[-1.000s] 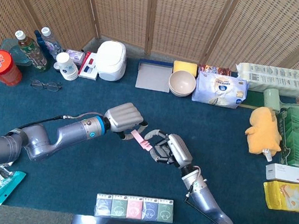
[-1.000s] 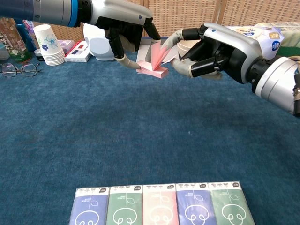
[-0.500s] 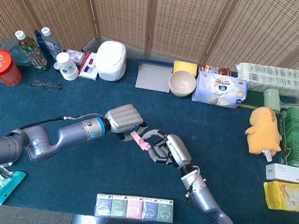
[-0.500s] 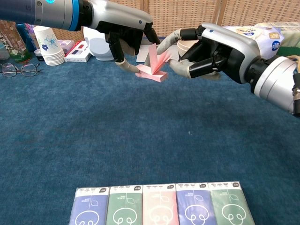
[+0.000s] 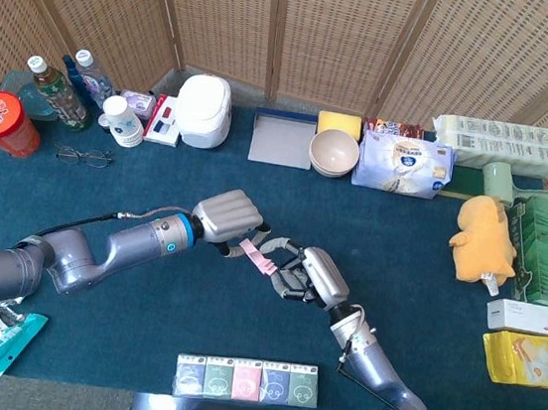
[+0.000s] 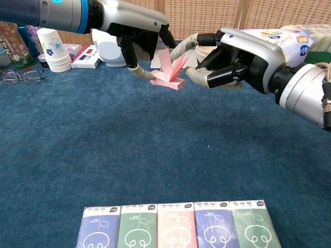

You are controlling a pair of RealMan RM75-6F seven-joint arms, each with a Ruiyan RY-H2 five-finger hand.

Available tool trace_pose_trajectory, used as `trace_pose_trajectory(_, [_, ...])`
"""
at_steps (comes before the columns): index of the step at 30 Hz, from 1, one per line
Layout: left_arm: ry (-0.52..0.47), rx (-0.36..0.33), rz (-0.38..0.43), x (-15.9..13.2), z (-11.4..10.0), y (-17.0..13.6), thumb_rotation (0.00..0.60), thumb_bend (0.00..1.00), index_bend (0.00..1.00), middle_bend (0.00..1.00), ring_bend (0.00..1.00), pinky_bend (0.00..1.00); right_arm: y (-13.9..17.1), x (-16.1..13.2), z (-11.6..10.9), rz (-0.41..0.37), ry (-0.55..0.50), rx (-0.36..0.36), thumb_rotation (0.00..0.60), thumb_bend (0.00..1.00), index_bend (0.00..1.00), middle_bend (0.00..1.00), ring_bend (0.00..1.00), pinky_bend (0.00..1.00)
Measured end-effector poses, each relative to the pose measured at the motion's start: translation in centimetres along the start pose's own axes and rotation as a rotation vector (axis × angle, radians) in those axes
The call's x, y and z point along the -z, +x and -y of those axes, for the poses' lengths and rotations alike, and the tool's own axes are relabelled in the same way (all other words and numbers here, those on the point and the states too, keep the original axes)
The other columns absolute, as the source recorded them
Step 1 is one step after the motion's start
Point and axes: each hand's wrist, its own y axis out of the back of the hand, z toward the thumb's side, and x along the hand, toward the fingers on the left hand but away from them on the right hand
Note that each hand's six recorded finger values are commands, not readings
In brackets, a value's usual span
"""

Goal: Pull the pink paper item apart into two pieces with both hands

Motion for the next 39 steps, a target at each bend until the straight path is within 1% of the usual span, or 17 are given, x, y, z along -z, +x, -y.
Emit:
trace_pose_trajectory(6, [0.001, 0.006, -0.005, 0.19, 0.18, -0.1, 0.6, 0.39, 0.66, 1.0, 1.0, 1.0, 0.02, 0.55, -0.53, 0.017, 0.0, 0.011, 0.6, 0.53, 0.32, 1.0, 1.0, 1.0])
trace_pose_trajectory(16, [-0.001, 0.002, -0.003, 0.09, 0.01, 0.08, 0.6, 0.39, 0.65, 1.0, 1.0, 1.0, -0.02, 0.28, 0.17, 0.01, 0.006, -0.016, 0.6, 0.53, 0.32, 1.0, 1.0, 1.0])
trace_pose_trajectory(26, [-0.001, -0.001, -0.004, 0.14, -0.07, 0.18, 0.6, 0.39, 0.65, 1.0, 1.0, 1.0, 0.04, 0.34, 0.13, 0.012, 0.011, -0.015, 0.6, 0.53, 0.37, 1.0, 1.0, 1.0])
trace_pose_trajectory(39, [-0.005, 0.002, -0.009, 0.3, 0.0, 0.25, 0.6, 0.39, 0.66, 1.0, 1.0, 1.0, 0.06, 0.61, -0.09, 0.016, 0.011, -0.009, 0.6, 0.53, 0.38, 1.0, 1.0, 1.0])
